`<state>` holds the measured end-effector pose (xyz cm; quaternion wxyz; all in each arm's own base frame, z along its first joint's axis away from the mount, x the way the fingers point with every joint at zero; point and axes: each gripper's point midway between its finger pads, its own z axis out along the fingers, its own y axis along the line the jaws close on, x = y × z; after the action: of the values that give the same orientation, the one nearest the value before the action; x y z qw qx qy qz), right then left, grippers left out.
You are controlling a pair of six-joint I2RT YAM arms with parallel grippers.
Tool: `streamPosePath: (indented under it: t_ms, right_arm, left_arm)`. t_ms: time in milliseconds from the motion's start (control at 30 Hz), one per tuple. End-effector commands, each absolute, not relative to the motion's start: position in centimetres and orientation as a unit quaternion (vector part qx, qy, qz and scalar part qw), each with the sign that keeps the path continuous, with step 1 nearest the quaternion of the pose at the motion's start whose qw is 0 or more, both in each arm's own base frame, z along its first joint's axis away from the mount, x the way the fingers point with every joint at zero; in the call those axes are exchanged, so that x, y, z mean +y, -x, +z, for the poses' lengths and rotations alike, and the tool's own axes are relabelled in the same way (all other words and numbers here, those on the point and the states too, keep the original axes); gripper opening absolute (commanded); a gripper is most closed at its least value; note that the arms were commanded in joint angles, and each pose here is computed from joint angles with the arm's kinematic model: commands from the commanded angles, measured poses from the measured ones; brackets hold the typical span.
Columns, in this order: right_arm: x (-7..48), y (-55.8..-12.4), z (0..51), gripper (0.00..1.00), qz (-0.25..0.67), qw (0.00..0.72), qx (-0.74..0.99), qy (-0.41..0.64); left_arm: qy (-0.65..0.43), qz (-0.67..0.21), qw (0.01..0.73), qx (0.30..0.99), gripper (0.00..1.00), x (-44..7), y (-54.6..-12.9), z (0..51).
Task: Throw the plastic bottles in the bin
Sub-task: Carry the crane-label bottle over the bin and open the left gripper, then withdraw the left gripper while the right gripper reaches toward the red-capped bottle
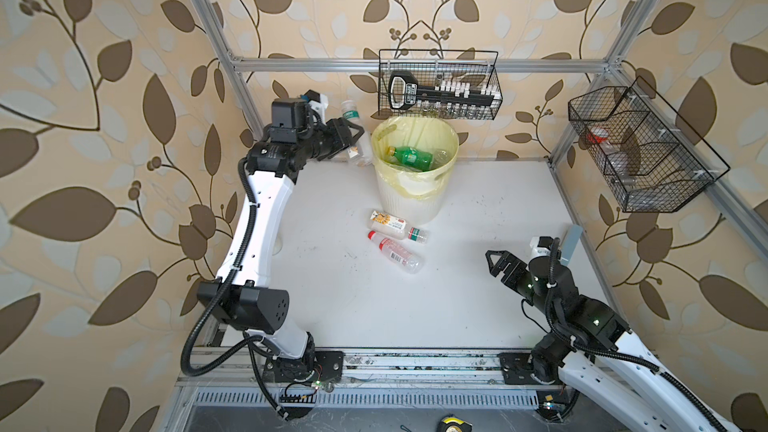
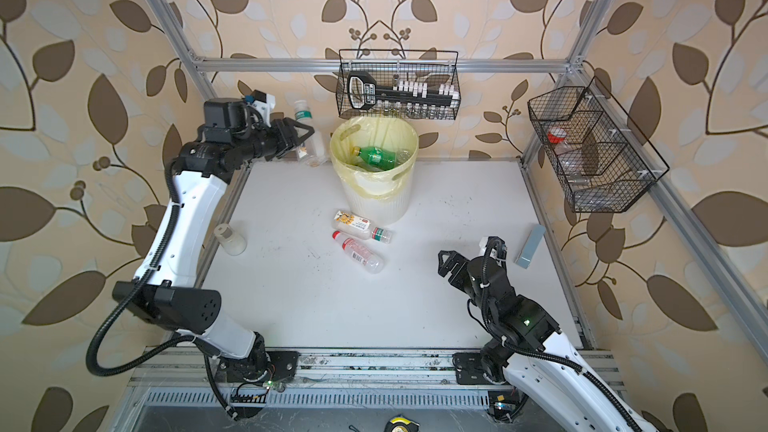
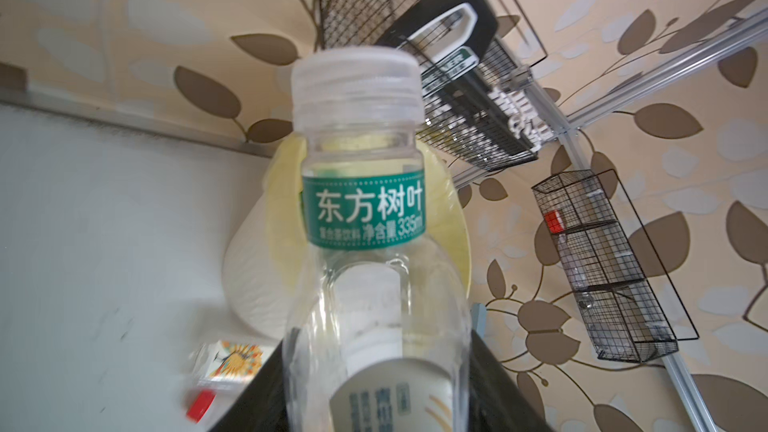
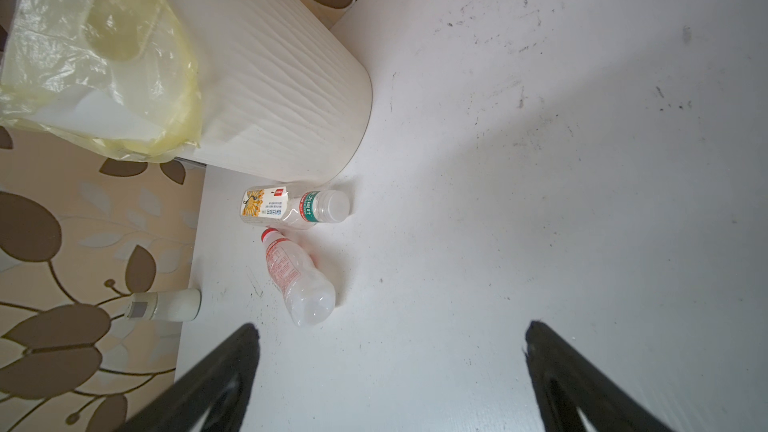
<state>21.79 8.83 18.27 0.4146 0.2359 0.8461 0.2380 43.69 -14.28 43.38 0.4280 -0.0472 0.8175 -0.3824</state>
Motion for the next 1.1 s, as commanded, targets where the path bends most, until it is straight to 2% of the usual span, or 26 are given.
streamPosePath:
  t_ms: [0,33,100,133,300,467,567,700,867,1067]
  right_arm:
    - [8.8,-21.9,18.2,1.00,0.240,0.415,0.842,-0.246]
    - [8.8,-21.8,18.3,1.00,0.240,0.415,0.842,-0.247]
    - [8.7,-21.7,18.5,1.00,0.238,0.416,0.842,-0.248]
    - [8.6,-21.7,18.6,1.00,0.237,0.416,0.842,-0.249]
    - [8.1,-21.3,18.9,1.00,0.229,0.420,0.842,-0.251]
    - [8.1,-21.8,19.1,1.00,0.221,0.429,0.841,-0.244]
    - [8.9,-22.5,19.1,1.00,0.218,0.428,0.847,-0.228]
    - [11.2,-23.4,19.8,1.00,0.222,0.428,0.858,-0.178]
    - [12.5,-23.8,20.6,1.00,0.174,0.439,0.871,-0.138]
    - [15.4,-24.6,21.1,1.00,0.193,0.443,0.870,-0.097]
  left_arm:
    - [0.006,-0.375,0.467,0.801,0.56,-18.4,-45.3,45.6]
    - [-0.007,-0.362,0.471,0.804,0.64,-19.6,-46.0,45.0]
    - [-0.011,-0.347,0.474,0.809,0.95,-20.5,-47.6,44.0]
    - [-0.006,-0.342,0.473,0.812,0.99,-20.6,-48.6,43.5]
    - [-0.015,-0.341,0.499,0.797,0.99,-20.3,-48.5,45.7]
    - [-0.033,-0.369,0.545,0.752,0.99,-19.0,-43.8,52.4]
    - [-0.041,-0.350,0.560,0.749,0.99,-17.5,-41.4,53.3]
    - [-0.027,-0.322,0.547,0.772,0.99,-14.5,-40.0,50.0]
    - [-0.018,-0.308,0.517,0.798,0.99,-11.2,-38.0,45.8]
    - [-0.012,-0.276,0.487,0.829,0.99,-8.9,-36.9,40.2]
